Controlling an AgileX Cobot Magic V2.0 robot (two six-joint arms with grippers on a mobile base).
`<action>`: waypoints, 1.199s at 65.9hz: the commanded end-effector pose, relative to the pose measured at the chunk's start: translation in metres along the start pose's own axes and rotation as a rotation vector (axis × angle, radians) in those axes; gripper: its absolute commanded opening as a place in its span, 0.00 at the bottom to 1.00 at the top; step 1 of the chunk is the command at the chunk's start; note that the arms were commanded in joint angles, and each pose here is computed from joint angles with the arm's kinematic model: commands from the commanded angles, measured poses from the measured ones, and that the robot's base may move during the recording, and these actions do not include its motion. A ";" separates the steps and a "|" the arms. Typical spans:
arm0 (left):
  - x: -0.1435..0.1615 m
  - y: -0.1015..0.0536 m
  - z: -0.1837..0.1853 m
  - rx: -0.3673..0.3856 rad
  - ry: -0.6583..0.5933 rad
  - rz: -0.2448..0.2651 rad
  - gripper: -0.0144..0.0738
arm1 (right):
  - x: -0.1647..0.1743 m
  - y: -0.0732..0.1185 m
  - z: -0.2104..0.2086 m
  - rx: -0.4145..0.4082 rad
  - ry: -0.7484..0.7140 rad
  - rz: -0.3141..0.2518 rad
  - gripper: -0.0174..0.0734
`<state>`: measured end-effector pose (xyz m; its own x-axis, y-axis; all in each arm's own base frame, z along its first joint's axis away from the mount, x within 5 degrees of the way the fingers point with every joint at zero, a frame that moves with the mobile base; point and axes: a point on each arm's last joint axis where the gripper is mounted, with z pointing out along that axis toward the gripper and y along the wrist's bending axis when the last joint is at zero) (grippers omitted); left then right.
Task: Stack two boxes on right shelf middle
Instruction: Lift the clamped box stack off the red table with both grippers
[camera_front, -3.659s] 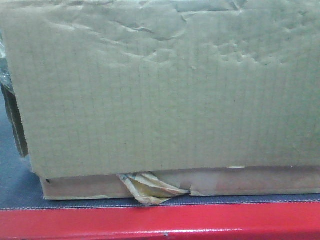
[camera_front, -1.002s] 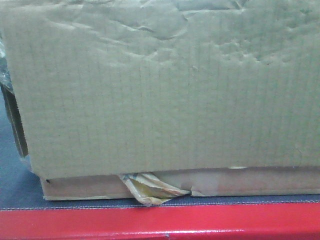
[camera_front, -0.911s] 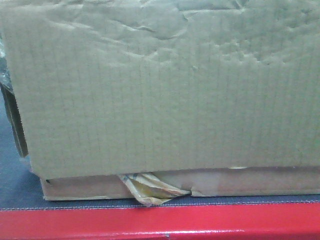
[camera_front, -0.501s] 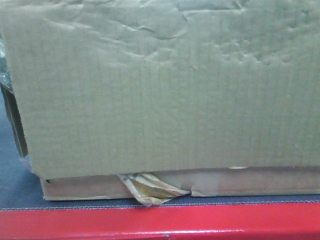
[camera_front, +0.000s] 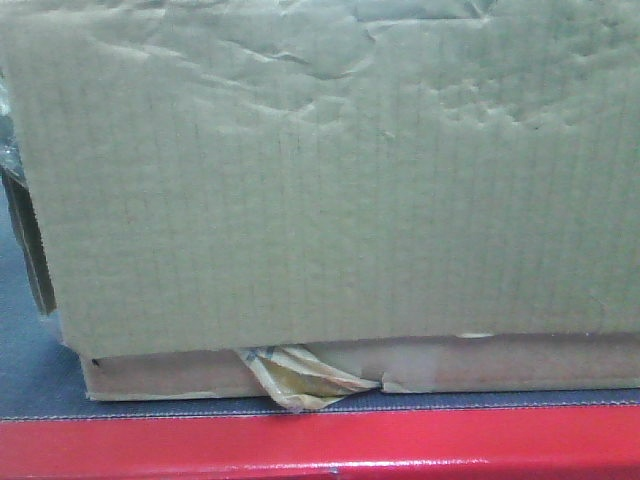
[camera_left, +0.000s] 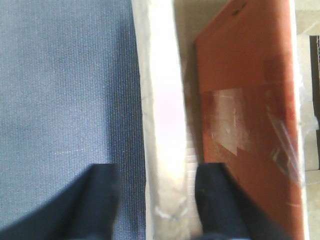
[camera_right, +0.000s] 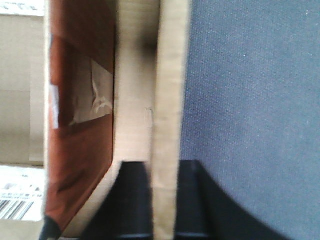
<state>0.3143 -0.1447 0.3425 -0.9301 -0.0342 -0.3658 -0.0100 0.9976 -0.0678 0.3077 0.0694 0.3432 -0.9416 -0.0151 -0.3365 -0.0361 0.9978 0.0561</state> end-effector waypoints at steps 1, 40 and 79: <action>0.001 0.000 -0.005 0.008 -0.013 0.001 0.17 | -0.002 -0.002 -0.003 0.025 -0.020 -0.022 0.01; -0.002 0.012 -0.073 -0.095 -0.310 -0.036 0.04 | -0.007 0.016 -0.063 0.043 -0.292 0.014 0.01; -0.030 0.027 -0.164 -0.105 -0.744 -0.044 0.04 | -0.034 0.011 -0.124 0.022 -0.766 0.075 0.01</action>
<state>0.2872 -0.1133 0.4920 -0.4875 -0.0715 -0.8702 -0.0969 0.9949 -0.0274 0.3006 0.0822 0.4573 -0.5291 0.1117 -0.8412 0.0025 0.9915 0.1301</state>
